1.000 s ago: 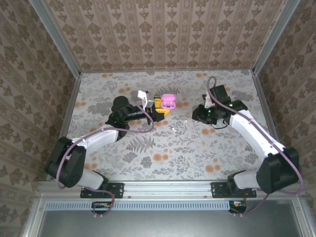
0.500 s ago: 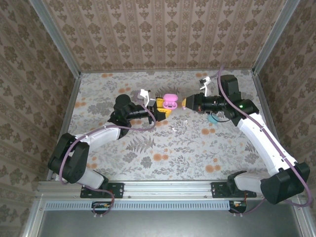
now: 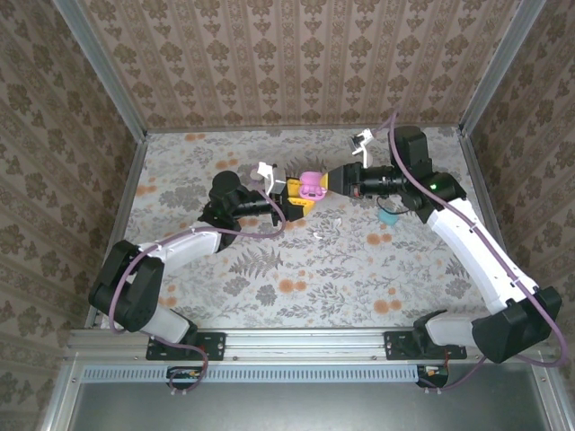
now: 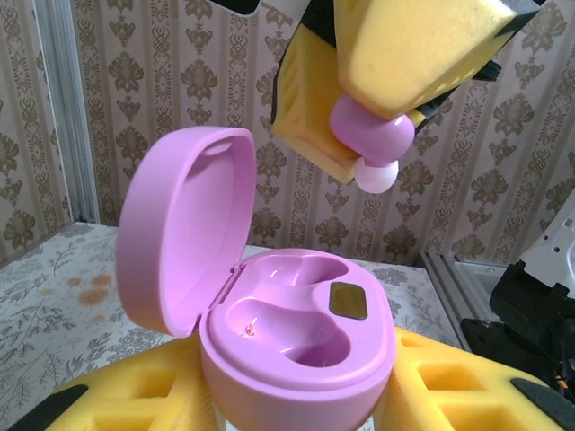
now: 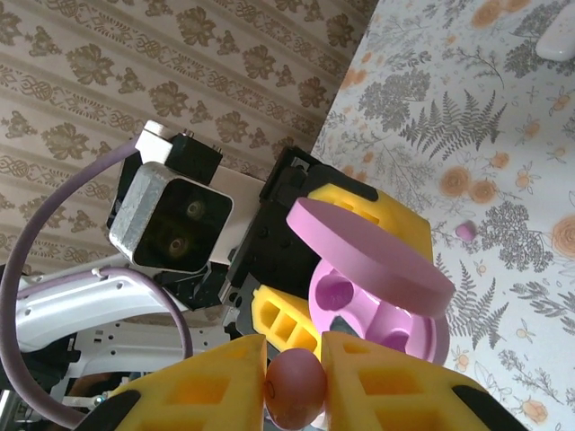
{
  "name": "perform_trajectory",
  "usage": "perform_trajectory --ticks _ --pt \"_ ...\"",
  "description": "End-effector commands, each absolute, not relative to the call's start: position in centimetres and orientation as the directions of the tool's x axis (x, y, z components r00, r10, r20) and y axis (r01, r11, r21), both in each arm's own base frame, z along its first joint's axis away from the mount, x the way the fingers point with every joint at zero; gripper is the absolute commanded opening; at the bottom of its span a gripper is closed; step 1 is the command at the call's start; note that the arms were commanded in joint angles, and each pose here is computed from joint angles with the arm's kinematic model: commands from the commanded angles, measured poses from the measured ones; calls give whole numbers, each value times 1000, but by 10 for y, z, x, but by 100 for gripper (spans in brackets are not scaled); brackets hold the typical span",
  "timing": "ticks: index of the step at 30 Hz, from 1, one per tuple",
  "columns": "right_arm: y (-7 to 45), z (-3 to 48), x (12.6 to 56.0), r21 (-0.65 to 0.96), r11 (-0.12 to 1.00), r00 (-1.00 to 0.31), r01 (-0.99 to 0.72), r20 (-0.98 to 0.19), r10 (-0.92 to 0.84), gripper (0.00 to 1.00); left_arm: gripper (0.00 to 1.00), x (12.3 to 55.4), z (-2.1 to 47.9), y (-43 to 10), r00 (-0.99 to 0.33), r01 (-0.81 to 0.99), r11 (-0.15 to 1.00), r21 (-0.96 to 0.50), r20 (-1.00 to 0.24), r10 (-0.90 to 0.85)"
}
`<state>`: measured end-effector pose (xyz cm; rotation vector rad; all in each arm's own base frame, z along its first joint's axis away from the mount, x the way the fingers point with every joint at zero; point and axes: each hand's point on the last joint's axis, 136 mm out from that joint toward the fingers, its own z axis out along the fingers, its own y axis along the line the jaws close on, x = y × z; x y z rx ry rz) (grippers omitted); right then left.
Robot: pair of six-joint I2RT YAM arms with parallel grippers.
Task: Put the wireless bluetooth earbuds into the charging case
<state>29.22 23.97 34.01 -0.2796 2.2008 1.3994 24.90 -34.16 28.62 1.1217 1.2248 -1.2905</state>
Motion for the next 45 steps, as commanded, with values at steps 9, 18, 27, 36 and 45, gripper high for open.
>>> perform_trajectory --ticks 9,18,27,36,45 --pt "242 328 289 730 509 -839 -456 -544 30 24 42 240 308 -343 -27 999 -36 -23 -995 -94" --pt "245 328 291 718 513 -831 -470 -556 17 24 42 237 308 -345 -30 998 -49 -26 -995 -90" --pt "243 319 293 704 548 -839 -453 -544 6 25 42 236 310 -345 -25 998 -55 -20 -995 -93" --pt "238 308 296 680 589 -841 -436 -541 2 26 42 235 314 -345 -20 999 -53 -15 -995 -102" --pt "243 319 301 693 559 -819 -455 -572 43 22 42 235 314 -346 -26 998 -54 -21 -995 -101"
